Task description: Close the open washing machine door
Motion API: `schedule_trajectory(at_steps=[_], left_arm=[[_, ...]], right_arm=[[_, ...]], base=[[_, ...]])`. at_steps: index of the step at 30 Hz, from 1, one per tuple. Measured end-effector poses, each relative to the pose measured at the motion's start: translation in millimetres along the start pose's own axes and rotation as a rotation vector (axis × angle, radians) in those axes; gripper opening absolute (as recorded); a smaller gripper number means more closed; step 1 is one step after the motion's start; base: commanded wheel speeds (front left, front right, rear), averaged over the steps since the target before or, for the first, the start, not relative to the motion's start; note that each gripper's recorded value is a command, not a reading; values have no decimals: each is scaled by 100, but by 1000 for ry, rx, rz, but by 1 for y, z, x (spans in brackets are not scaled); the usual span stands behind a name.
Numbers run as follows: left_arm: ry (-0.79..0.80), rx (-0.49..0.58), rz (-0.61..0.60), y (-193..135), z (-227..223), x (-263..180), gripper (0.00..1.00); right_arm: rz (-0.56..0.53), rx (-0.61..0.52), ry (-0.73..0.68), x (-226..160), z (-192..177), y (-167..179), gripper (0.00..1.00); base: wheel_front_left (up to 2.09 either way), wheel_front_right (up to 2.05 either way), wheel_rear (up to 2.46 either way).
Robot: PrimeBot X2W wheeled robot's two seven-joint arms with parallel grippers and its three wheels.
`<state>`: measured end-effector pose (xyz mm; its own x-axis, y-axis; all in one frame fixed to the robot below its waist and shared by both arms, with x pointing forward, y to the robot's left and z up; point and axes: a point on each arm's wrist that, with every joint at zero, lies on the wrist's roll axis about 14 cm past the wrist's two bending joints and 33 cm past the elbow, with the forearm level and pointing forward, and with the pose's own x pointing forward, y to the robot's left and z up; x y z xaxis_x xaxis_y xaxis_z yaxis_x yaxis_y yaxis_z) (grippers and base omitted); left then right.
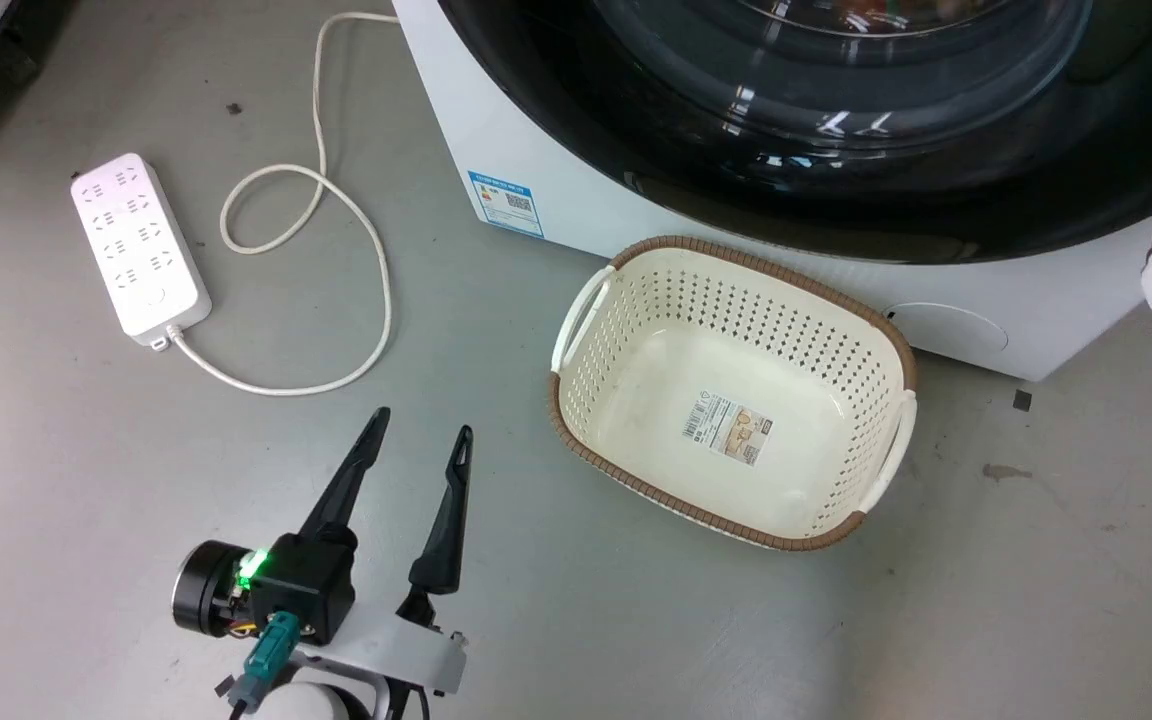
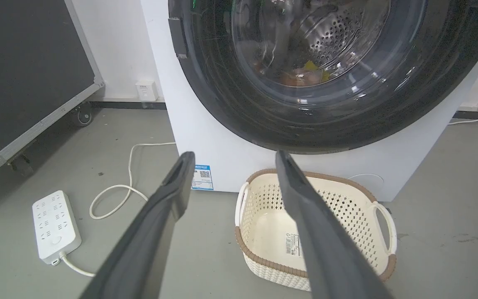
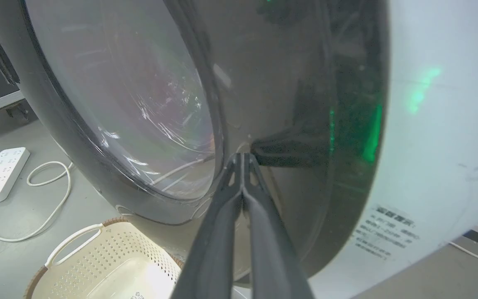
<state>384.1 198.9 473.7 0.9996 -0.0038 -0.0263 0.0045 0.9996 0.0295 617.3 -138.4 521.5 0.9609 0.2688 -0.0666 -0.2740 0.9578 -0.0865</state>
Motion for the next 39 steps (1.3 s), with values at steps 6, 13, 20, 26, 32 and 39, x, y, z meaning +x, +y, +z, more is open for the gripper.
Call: schedule_trajectory(at_steps=[6, 13, 20, 26, 32, 39], left_arm=[[-12, 5, 3, 1, 4, 3, 100], [-57, -6, 15, 4, 19, -1, 100], [-116, -21, 33, 6, 38, -18, 100], [-133, -40, 6, -4, 42, -32, 100], [-176, -34, -64, -22, 56, -34, 100], [-184, -34, -96, -30, 58, -35, 100]], right_arm=[[-5, 7, 9, 4, -3, 0, 0], [-17, 7, -79, -13, 23, 0, 5], [11, -8, -157, -70, 29, 19, 100], [-14, 42, -244, -133, 38, 30, 100], [-77, 51, -269, -196, 27, 38, 100], [-155, 22, -259, -243, 15, 38, 100]], base=[[0, 0, 0], [0, 0, 0], [0, 0, 0], [0, 0, 0], [0, 0, 0], [0, 0, 0]])
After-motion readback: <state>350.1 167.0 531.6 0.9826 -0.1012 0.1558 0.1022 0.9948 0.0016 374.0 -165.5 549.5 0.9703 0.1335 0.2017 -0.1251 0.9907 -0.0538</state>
